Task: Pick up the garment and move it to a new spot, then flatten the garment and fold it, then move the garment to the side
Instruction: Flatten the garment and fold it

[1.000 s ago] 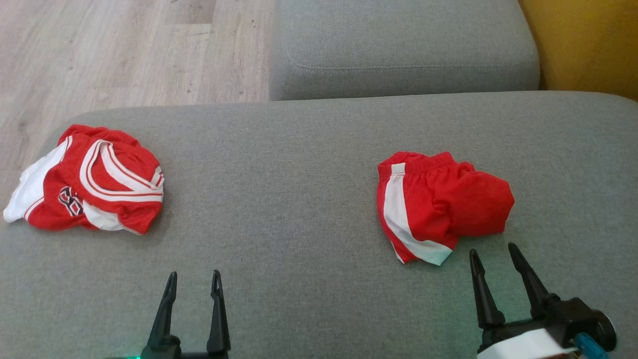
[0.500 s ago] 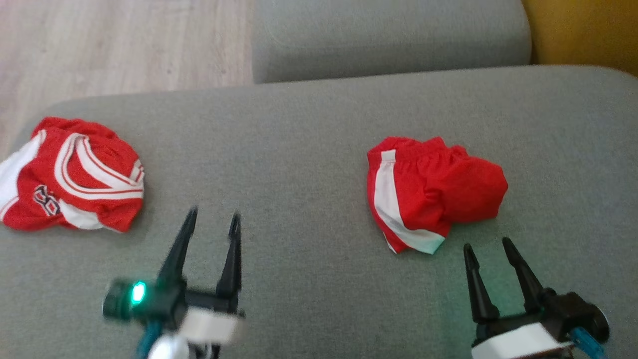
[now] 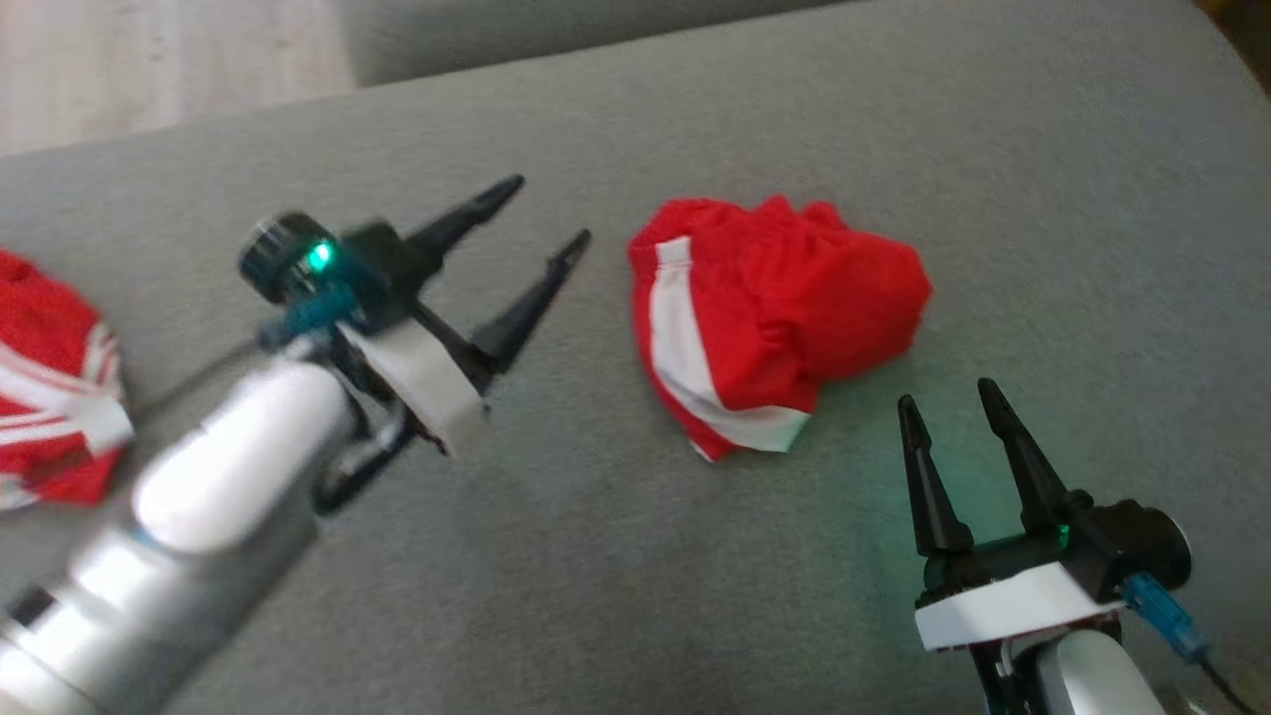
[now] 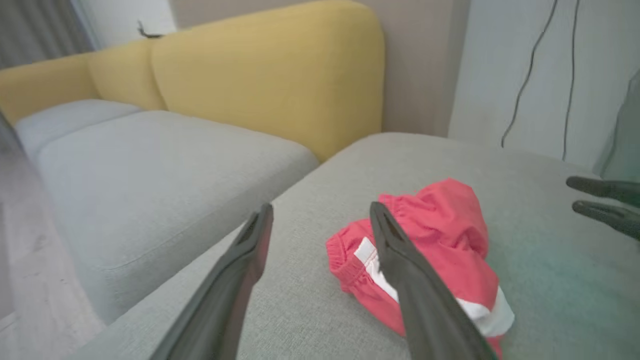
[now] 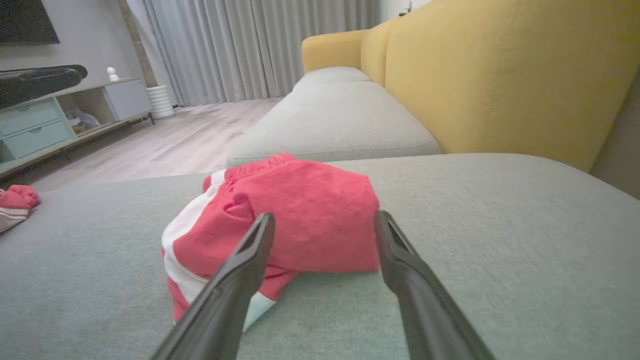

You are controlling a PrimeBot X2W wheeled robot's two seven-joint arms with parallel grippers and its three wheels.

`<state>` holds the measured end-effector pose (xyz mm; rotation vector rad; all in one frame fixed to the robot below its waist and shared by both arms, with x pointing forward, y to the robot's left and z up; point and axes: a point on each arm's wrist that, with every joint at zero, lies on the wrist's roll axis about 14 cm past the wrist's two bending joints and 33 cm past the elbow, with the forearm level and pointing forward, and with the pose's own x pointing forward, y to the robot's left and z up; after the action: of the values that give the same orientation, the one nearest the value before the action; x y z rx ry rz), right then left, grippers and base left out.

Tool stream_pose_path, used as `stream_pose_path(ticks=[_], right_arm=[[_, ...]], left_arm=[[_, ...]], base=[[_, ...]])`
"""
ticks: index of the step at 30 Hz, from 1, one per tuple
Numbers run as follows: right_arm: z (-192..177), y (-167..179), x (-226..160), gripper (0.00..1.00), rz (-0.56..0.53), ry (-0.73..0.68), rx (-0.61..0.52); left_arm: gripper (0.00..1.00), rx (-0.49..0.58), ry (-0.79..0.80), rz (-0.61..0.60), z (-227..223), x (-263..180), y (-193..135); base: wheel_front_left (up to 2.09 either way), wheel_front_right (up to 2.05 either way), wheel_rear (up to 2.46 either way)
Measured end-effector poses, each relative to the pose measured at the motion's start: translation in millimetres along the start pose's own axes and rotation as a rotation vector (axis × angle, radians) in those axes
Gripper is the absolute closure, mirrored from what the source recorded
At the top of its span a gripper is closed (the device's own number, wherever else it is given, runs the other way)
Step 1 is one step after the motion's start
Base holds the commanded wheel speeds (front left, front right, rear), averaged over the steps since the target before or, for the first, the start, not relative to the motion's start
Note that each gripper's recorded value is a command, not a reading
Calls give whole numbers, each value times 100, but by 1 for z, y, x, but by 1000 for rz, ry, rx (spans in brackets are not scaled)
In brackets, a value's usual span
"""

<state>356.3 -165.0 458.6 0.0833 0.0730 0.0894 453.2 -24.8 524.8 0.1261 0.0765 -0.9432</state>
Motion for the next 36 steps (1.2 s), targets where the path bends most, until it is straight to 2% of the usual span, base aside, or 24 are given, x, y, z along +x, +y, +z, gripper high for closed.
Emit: stream_pose_path(ticks=[4, 10, 15, 19, 24, 32, 33, 34, 35, 36], right_arm=[[-1, -15, -4, 0, -51, 5, 4], [-3, -37, -13, 0, -131, 19, 11], [-5, -48, -18, 0, -171, 30, 15], [-7, -57, -24, 0, -208, 44, 15], [-10, -66, -30, 0, -244, 56, 21], [-8, -69, -27, 0, -253, 48, 28], [-7, -69, -27, 0, -252, 47, 29], [-7, -69, -26, 0, -250, 46, 30], [-7, -68, -26, 0, -249, 45, 30], [-7, -68, -26, 0, -248, 44, 31]], left_arm=[[0, 49, 128, -132, -13, 21, -5], [0, 55, 228, -288, -30, 53, -27], [0, 66, 276, -304, -42, 70, -22], [0, 43, 355, -350, -66, 80, -32], [0, 16, 451, -411, -91, 76, -49], [0, 6, 522, -412, -106, 67, -43], [4, 0, 526, -416, -105, 66, -44], [24, -7, 531, -421, -104, 65, -46], [55, -15, 536, -427, -104, 63, -48], [67, -22, 539, -433, -103, 62, -50]], base=[[0, 0, 0], [0, 0, 0], [0, 0, 0], [0, 0, 0], [0, 0, 0], [0, 0, 0], [0, 0, 0], [0, 0, 0], [0, 0, 0], [0, 0, 0]])
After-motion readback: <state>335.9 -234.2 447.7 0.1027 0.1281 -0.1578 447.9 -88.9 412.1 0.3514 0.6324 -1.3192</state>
